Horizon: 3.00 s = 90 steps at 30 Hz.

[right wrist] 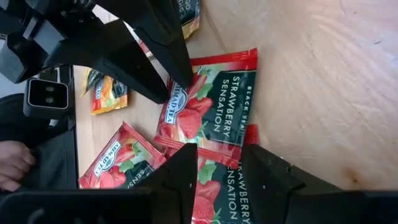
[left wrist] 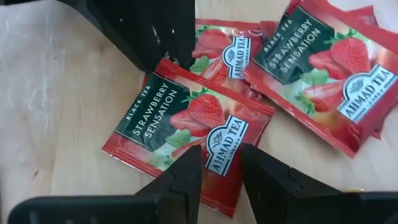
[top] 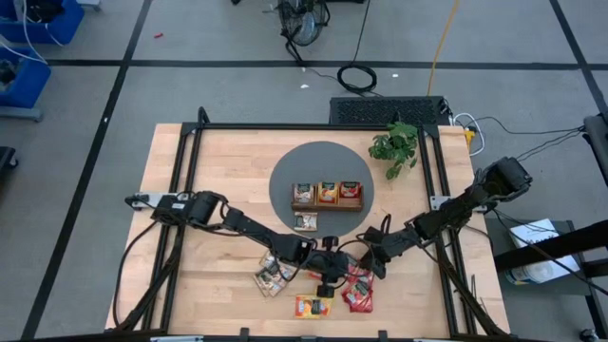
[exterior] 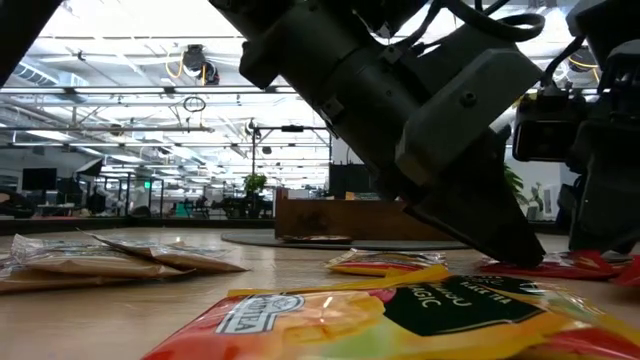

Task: Pick & Place Tea
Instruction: Put the red tea packet into the right section of the wooden organizer

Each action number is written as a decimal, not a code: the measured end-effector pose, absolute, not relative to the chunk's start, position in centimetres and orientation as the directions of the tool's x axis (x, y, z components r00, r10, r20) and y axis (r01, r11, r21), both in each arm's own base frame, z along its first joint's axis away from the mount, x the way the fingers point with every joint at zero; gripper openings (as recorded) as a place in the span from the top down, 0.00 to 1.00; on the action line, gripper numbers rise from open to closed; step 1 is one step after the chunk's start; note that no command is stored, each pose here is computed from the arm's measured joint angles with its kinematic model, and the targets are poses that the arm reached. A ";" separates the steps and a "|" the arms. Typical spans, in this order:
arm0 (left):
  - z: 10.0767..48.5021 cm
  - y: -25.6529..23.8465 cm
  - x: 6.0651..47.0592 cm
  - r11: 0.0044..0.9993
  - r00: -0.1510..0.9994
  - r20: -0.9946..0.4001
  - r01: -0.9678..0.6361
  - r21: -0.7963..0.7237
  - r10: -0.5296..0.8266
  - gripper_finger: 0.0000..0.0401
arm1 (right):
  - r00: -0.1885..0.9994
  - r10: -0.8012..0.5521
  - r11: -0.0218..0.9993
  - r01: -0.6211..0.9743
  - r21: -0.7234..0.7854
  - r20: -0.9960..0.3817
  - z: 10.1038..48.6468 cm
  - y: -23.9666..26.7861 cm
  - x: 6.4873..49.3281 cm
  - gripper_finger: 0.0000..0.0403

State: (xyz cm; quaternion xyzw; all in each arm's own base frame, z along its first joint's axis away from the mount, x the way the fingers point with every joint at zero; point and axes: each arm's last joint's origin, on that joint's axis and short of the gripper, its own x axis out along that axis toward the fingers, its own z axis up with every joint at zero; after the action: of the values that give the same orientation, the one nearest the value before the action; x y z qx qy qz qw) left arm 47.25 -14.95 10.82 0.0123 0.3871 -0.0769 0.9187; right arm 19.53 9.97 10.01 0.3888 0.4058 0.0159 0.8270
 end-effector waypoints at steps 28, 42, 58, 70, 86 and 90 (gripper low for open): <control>10.5 -14.6 47.8 0.987 0.716 -0.684 0.153 -0.045 -0.142 0.71 | 0.664 0.309 0.772 0.244 0.587 -0.681 9.7 9.7 19.4 0.98; 13.5 -15.3 46.7 0.963 0.707 -0.693 0.260 0.068 -0.142 0.71 | 0.696 0.301 0.818 0.162 0.552 -0.651 10.0 9.3 19.8 1.00; 20.1 -20.3 36.3 0.956 0.482 -0.859 0.129 0.263 0.172 0.71 | 0.742 0.286 0.912 -0.017 0.409 -0.607 17.0 9.6 21.0 1.00; 20.9 -17.4 26.3 0.972 0.690 -0.687 -0.127 0.196 0.229 0.71 | 0.664 0.130 0.978 0.035 0.204 -0.737 22.7 7.9 22.7 1.00; 15.4 -10.7 24.1 0.986 0.883 -0.443 -0.164 0.026 0.158 0.71 | 0.618 -0.153 0.988 0.092 -0.122 -0.771 27.7 0.8 24.3 1.00; 15.4 -10.6 24.3 0.990 0.883 -0.450 -0.139 0.021 0.134 0.71 | 0.523 -0.202 0.979 0.107 -0.171 -0.828 26.9 -1.0 24.1 1.00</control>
State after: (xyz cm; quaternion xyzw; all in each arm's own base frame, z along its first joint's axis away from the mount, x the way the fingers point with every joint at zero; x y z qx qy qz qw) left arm 24.25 -10.63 15.40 -0.0062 0.2317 0.0704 0.9702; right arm 24.14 -1.04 26.89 -0.0492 0.4802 -0.0887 0.8713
